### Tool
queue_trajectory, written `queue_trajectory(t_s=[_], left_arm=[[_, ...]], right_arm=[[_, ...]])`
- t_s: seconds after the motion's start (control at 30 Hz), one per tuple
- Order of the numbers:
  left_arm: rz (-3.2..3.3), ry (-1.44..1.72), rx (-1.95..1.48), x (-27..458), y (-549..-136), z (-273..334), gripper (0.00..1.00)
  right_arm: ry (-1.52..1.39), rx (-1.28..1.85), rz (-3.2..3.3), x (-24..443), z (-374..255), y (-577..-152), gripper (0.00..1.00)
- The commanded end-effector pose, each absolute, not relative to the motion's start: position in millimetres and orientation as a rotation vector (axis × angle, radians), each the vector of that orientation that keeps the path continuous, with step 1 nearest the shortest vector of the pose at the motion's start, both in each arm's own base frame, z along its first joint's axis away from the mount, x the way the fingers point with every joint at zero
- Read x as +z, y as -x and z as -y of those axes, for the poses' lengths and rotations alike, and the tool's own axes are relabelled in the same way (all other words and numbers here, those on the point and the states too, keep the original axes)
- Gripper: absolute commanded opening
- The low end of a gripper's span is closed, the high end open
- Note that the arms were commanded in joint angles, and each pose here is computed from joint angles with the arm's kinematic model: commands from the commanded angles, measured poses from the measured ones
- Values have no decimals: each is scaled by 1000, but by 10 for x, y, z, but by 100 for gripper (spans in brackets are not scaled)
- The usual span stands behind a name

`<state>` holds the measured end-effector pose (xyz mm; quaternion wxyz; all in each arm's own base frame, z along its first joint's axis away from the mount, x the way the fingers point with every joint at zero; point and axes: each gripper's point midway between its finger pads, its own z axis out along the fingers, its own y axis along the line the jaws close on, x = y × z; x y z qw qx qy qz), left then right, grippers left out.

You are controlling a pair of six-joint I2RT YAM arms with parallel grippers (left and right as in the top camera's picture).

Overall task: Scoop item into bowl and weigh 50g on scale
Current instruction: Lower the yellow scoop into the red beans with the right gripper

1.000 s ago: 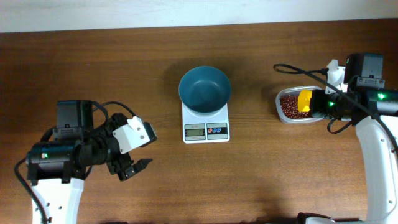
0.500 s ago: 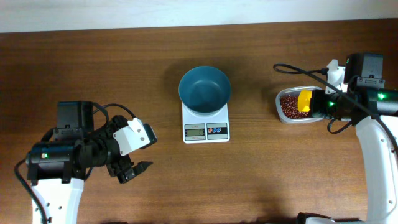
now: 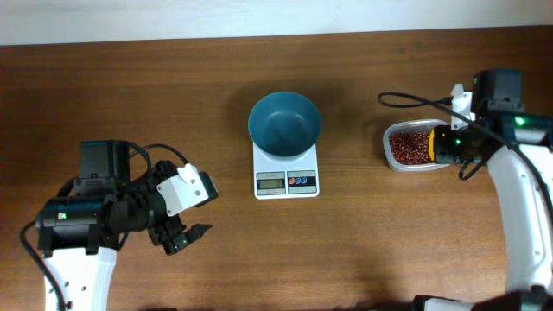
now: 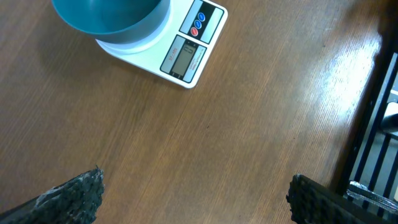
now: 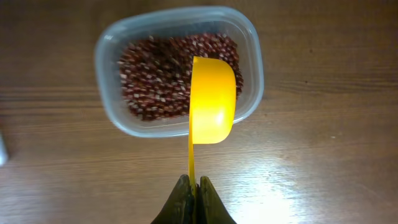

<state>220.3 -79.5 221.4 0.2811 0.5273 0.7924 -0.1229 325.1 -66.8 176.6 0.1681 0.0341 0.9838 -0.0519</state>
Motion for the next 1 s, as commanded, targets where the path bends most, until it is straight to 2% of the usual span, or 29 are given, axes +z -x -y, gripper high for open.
queue_trajectory(t_s=[0.0,0.4,0.57,0.77,0.97], left_arm=[[-2094,-1419,-304,2295,-2210,786,98],[-2094,-1420,-304,2295,-2210,786,98],[-2094,-1420,-304,2295,-2210,786,98],[-2094,-1420,-304,2295,-2210,786,98],[-2094,-1419,-304,2296,-2211,786,98]], right_arm=[[-69,-238,-2838,1632,791,-3294,4],[4,-242,-2837,1438,720,-3527,4],[93,-501,-2868,1307,740,-3580,4],[160,-693,-2807,1382,701,-3674,4],[169,-758,-2797,1413,768,-3670,4]])
